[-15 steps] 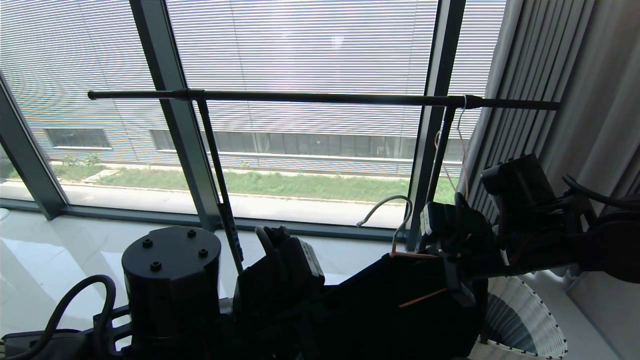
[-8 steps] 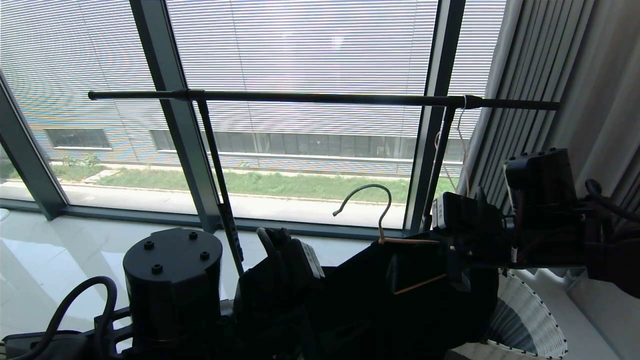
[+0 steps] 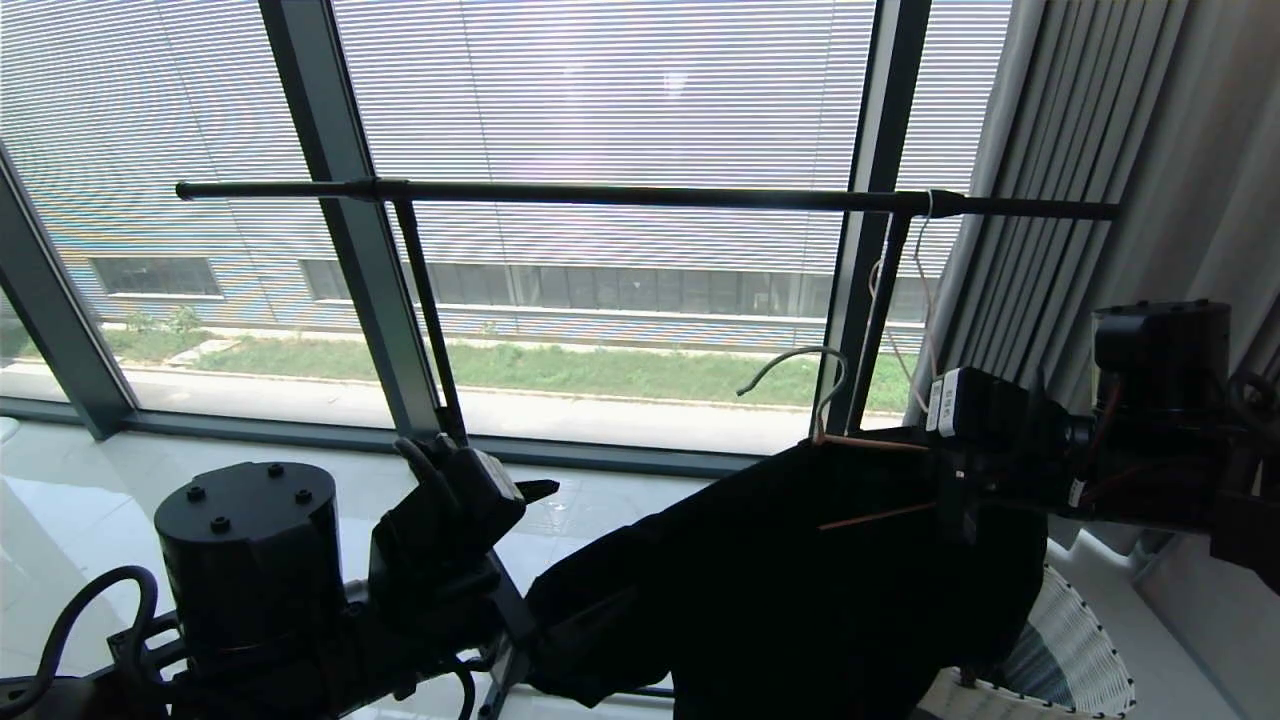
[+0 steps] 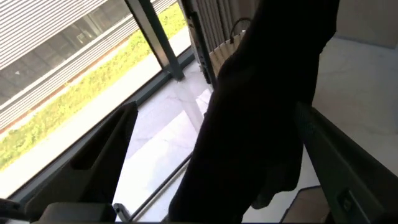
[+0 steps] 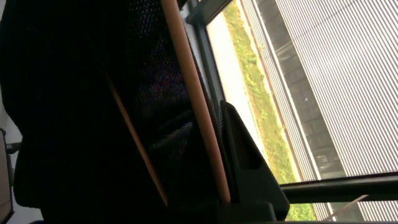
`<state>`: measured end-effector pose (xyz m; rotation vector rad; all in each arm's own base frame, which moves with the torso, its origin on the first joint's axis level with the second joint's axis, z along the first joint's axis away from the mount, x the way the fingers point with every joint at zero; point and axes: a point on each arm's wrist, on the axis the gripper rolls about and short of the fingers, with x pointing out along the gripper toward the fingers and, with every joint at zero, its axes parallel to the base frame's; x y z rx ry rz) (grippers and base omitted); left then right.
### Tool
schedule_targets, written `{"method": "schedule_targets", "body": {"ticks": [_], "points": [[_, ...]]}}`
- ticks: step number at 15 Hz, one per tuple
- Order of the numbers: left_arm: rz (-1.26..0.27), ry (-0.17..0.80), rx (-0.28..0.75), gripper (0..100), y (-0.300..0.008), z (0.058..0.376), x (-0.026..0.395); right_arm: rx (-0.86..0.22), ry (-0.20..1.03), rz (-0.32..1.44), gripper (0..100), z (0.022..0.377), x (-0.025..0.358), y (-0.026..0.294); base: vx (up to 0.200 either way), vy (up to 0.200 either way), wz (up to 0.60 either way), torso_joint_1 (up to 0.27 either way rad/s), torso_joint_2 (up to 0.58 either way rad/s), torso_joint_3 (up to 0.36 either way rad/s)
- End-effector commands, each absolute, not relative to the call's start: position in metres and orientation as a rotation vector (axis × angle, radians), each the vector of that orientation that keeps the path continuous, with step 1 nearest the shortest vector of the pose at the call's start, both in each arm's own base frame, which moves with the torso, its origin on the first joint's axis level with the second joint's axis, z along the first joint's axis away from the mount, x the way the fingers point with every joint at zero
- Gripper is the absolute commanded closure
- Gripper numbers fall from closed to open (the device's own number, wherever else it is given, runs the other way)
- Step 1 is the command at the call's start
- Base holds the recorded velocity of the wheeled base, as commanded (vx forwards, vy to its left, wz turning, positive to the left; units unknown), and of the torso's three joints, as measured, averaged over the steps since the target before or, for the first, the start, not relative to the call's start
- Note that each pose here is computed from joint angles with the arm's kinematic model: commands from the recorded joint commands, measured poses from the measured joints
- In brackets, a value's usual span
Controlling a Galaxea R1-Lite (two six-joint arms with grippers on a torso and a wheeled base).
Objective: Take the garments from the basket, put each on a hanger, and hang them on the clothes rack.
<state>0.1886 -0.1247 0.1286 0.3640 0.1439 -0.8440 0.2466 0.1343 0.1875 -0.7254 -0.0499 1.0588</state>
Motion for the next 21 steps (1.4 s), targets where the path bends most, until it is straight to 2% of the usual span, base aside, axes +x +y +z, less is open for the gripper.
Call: {"method": "schedule_targets", "body": {"ticks": [1, 7, 9, 10, 14, 17, 21], "points": [[-0.764, 0.241, 0.36, 0, -0.099, 0.108, 0.186, -0.723, -0.061, 1.026, 100, 0.192, 0.251, 0.128, 0.0, 0.0, 0.0, 0.0, 0.0, 0.0], [-0.728, 0.343, 0.343, 0, -0.099, 0.085, 0.209, -0.719, -0.11, 1.004, 100, 0.205, 0.242, 0.125, 0.0, 0.0, 0.0, 0.0, 0.0, 0.0], [-0.722, 0.311, 0.329, 0, -0.102, 0.081, 0.217, -0.719, -0.124, 0.997, 100, 0.209, 0.239, 0.123, 0.0, 0.0, 0.0, 0.0, 0.0, 0.0], [-0.721, 0.285, 0.326, 100, -0.104, 0.079, 0.221, -0.719, -0.126, 0.998, 100, 0.21, 0.238, 0.123, 0.0, 0.0, 0.0, 0.0, 0.0, 0.0], [-0.71, 0.28, 0.323, 100, -0.105, 0.073, 0.225, -0.719, -0.128, 0.999, 100, 0.21, 0.238, 0.123, 0.0, 0.0, 0.0, 0.0, 0.0, 0.0], [-0.64, 0.303, 0.289, 100, -0.089, 0.071, 0.23, -0.71, -0.119, 0.988, 100, 0.21, 0.238, 0.122, 0.0, 0.0, 0.0, 0.0, 0.0, 0.0], [-0.467, 0.315, 0.264, 100, -0.049, 0.071, 0.239, -0.626, -0.073, 0.924, 100, 0.217, 0.236, 0.119, 0.0, 0.0, 0.0, 0.0, 0.0, 0.0]]}}
